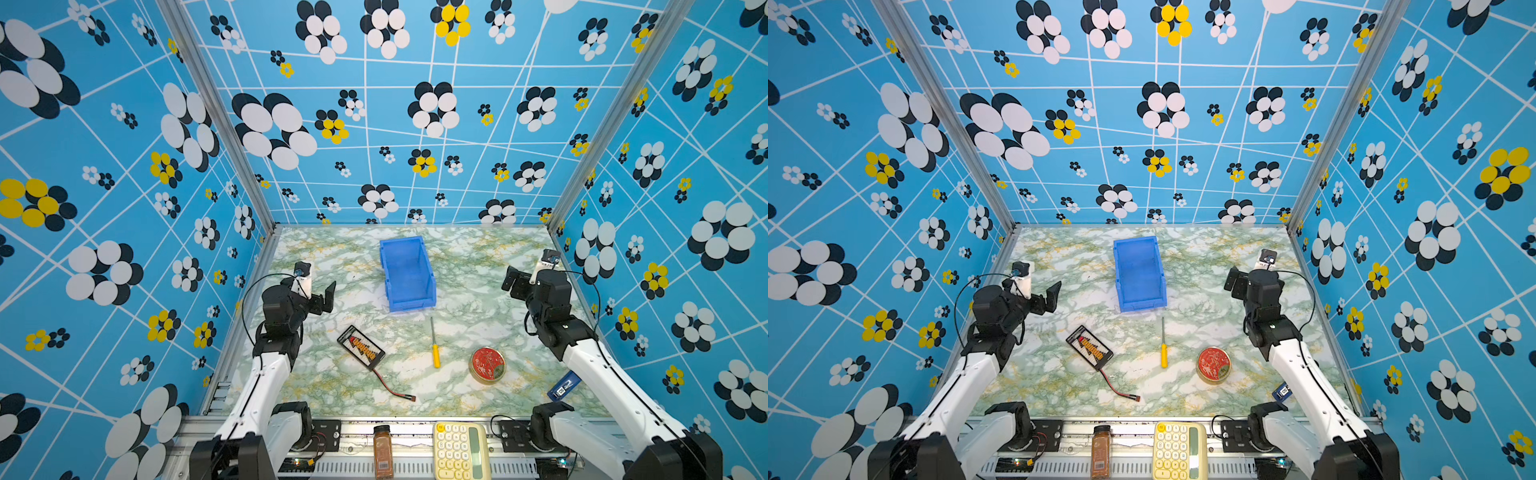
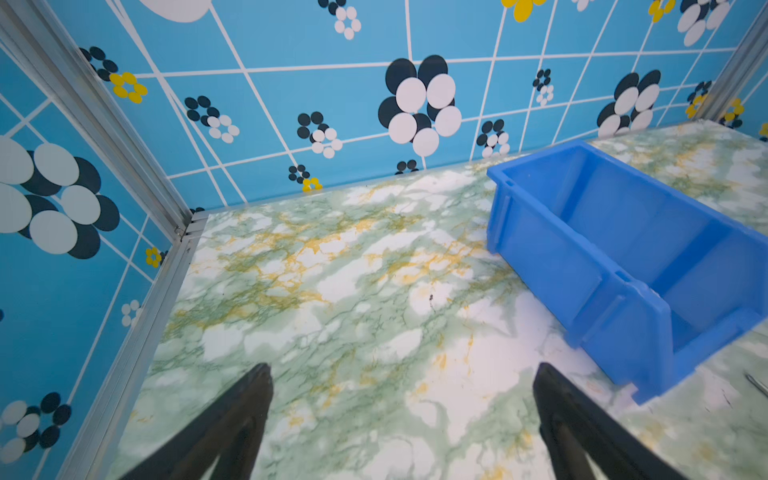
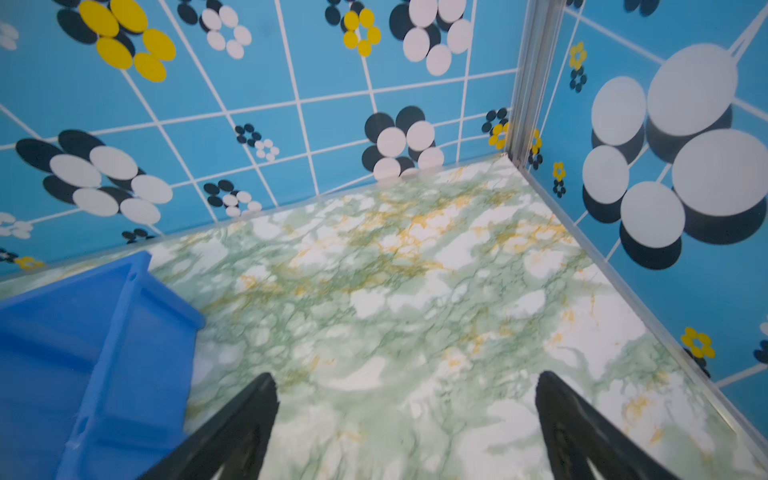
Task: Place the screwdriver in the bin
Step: 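Move the right gripper over the yellow-handled screwdriver while the left arm rises forward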
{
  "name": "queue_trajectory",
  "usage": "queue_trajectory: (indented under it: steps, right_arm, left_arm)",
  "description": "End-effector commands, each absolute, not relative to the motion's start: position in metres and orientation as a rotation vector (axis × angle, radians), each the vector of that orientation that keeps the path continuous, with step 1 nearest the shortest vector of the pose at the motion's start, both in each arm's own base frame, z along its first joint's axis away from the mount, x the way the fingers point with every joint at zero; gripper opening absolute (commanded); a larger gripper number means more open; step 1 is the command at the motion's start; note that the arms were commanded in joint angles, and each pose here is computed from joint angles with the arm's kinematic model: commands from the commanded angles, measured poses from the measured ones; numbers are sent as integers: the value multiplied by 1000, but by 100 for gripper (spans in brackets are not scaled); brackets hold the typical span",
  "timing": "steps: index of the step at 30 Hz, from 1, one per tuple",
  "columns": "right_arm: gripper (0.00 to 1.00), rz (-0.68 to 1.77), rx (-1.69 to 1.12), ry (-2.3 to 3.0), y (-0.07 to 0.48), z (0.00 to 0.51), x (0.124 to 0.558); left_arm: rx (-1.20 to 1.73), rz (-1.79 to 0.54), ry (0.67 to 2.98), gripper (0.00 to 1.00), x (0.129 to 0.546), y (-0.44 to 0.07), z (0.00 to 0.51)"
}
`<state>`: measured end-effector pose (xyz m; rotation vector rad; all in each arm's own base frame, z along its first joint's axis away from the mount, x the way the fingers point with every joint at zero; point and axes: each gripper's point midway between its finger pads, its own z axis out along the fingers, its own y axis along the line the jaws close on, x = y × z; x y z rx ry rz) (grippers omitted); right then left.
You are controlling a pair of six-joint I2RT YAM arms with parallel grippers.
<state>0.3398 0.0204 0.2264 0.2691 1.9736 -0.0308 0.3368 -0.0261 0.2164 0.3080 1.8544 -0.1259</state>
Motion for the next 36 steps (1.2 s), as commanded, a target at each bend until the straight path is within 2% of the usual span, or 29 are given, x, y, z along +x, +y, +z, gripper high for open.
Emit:
queue_trajectory:
  steps: [1, 7, 12, 20, 27, 36]
  right_arm:
    - [99, -22, 279, 2205, 29, 190, 294]
    - [99, 169, 96, 2406, 84, 165, 255]
    - [99, 38, 13, 2531, 105, 161, 235]
    - [99, 401, -103, 2498, 162, 161, 223]
    - [99, 277, -247, 2575, 195, 133, 216]
    - [75, 215, -355, 2643, 232, 98, 207]
  left_arm:
    - [421, -124, 2057, 99, 298, -33, 202]
    - [490, -94, 2209, 99, 258, -39, 222]
    - [531, -164, 2358, 99, 242, -52, 230]
    - [568, -322, 2418, 99, 240, -83, 243]
    - [555, -378, 2405, 99, 243, -93, 246]
    - [652, -355, 2385, 99, 230, -94, 241]
